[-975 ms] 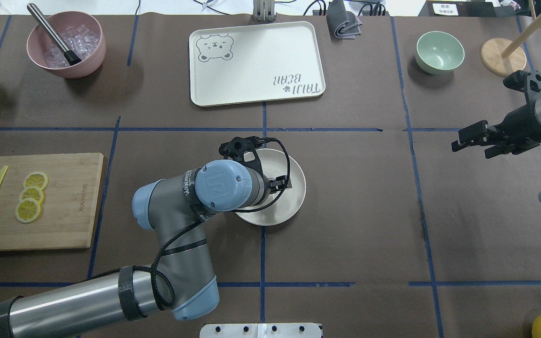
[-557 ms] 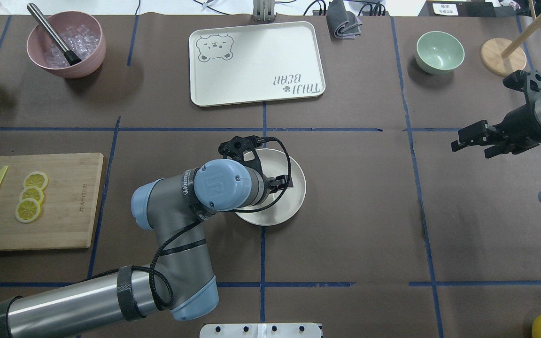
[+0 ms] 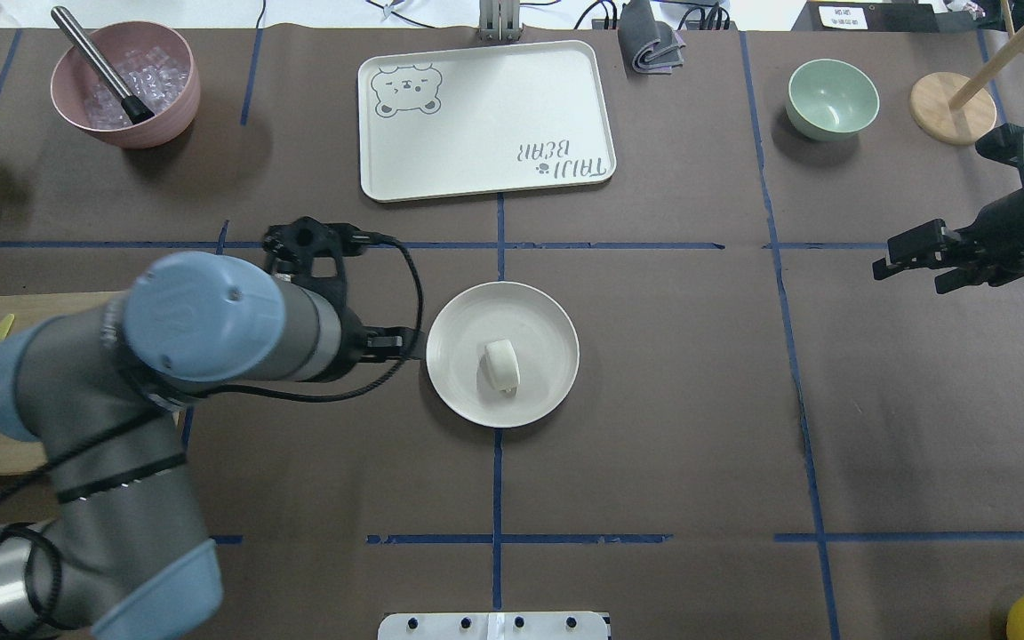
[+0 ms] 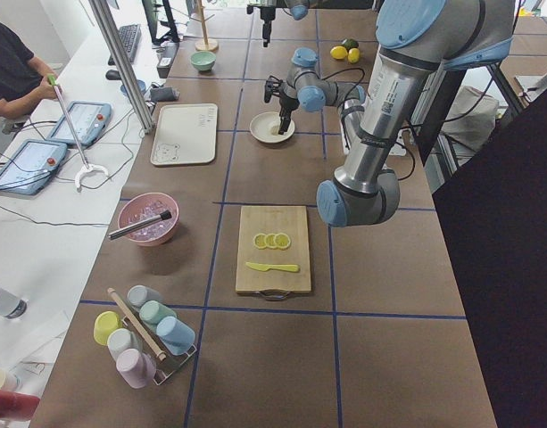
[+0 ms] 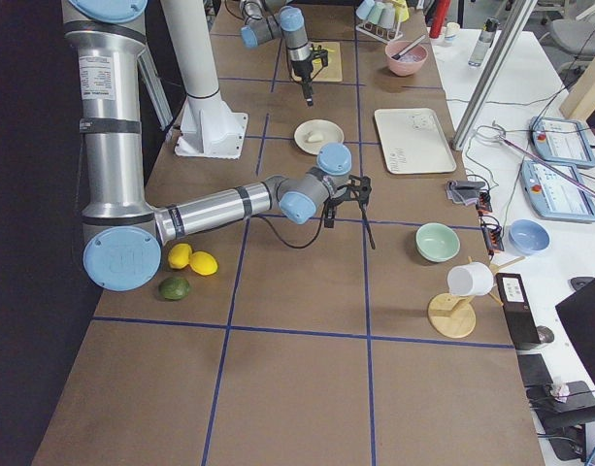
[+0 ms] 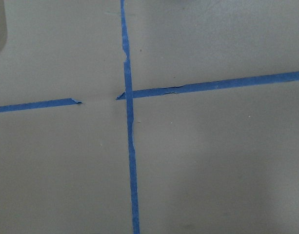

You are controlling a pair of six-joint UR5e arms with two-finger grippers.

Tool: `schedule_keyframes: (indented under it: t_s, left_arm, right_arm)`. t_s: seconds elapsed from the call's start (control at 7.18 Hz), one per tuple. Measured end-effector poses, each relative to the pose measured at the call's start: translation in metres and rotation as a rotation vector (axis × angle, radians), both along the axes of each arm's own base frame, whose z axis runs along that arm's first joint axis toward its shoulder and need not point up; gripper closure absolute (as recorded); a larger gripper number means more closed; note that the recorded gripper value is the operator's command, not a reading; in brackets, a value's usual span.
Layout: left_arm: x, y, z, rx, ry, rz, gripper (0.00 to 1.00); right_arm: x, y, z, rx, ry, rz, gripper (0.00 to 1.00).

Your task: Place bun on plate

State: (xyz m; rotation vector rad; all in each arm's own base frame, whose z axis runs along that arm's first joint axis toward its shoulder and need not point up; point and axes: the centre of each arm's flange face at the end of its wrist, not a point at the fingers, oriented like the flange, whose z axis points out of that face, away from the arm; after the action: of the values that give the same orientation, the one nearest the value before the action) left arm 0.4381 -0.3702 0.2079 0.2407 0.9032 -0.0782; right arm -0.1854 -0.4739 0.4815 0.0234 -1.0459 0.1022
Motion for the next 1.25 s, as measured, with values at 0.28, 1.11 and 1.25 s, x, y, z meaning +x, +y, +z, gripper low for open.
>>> schedule_keyframes:
  t_s: [0.28,1.11,1.25]
  left_arm:
    - [-0.089,-0.039,0.061,0.033,-0.071,0.105,0.01]
    - [-0.418,-0.099,0.332,0.09,-0.121,0.342,0.02]
    - [-0.454,-0.098,0.371,0.082,-0.123,0.334,0.01]
  right_arm:
    - [0.035,-0.008,0.018,0.04,0.018,0.007,0.0]
    - [0.214,-0.004,0.114,0.179,0.228,-0.155,0.0]
    - [0.222,-0.001,0.125,0.171,0.234,-0.173,0.0]
